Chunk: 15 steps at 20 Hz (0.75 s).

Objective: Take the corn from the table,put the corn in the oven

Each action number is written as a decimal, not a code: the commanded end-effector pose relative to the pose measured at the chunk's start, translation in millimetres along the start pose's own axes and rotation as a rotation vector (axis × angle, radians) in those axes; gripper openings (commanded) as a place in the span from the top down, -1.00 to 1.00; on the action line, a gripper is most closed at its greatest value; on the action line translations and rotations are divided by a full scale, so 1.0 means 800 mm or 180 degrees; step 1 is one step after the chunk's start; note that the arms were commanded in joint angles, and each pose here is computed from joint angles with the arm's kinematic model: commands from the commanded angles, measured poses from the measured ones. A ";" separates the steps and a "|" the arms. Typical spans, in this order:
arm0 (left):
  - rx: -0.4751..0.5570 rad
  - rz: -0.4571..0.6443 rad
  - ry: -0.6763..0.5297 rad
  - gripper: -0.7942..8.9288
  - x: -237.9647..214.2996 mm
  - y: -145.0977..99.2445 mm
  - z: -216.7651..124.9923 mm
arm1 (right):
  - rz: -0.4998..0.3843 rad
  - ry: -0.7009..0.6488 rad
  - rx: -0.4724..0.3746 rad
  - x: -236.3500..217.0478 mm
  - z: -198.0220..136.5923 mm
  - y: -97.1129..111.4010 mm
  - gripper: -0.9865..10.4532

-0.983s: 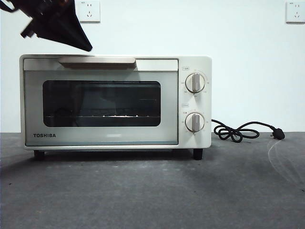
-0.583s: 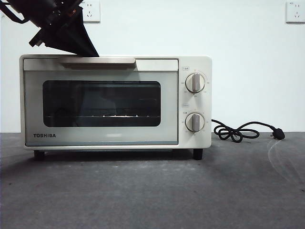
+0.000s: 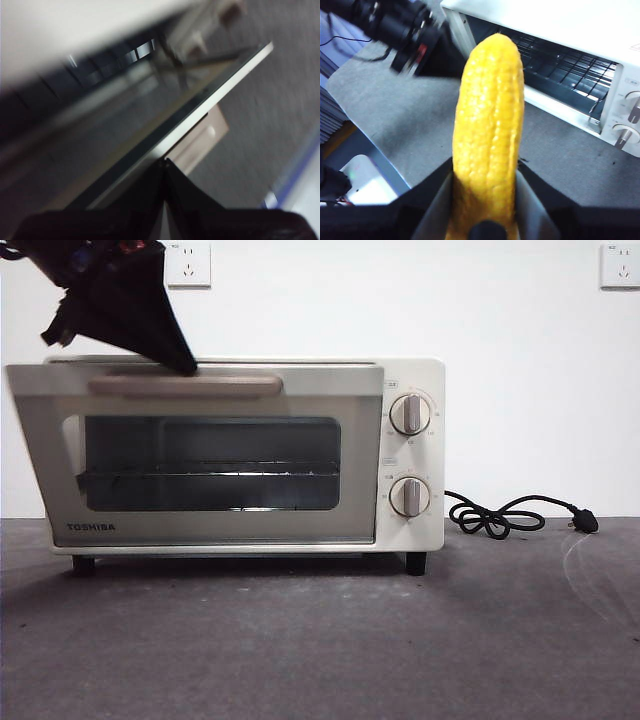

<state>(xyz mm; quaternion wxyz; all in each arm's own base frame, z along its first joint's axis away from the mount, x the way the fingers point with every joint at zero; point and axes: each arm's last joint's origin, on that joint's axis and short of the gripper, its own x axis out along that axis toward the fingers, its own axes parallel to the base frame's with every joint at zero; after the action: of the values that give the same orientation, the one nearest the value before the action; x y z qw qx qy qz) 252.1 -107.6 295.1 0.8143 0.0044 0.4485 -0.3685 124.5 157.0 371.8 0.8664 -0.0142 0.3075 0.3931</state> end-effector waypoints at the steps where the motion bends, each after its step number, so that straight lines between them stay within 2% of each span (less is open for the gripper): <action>1: 0.0003 0.0075 0.0372 0.85 0.019 0.004 -0.016 | -0.0001 -0.0039 -0.0040 -0.001 0.002 0.001 0.85; 8: 0.0213 -0.0082 0.0473 0.85 0.011 -0.032 -0.023 | 0.0000 -0.0035 -0.0060 -0.001 0.002 0.000 0.85; 15: 0.0514 -0.0215 0.0026 0.85 -0.043 -0.079 -0.032 | 0.0062 -0.0159 -0.0153 0.005 0.009 0.003 0.85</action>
<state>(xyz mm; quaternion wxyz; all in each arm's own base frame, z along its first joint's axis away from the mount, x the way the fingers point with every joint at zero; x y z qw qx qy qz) 187.0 -124.7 326.0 0.7973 0.0596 0.4187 -0.4306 127.9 161.5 374.8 0.8695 -0.0170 0.2813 0.4056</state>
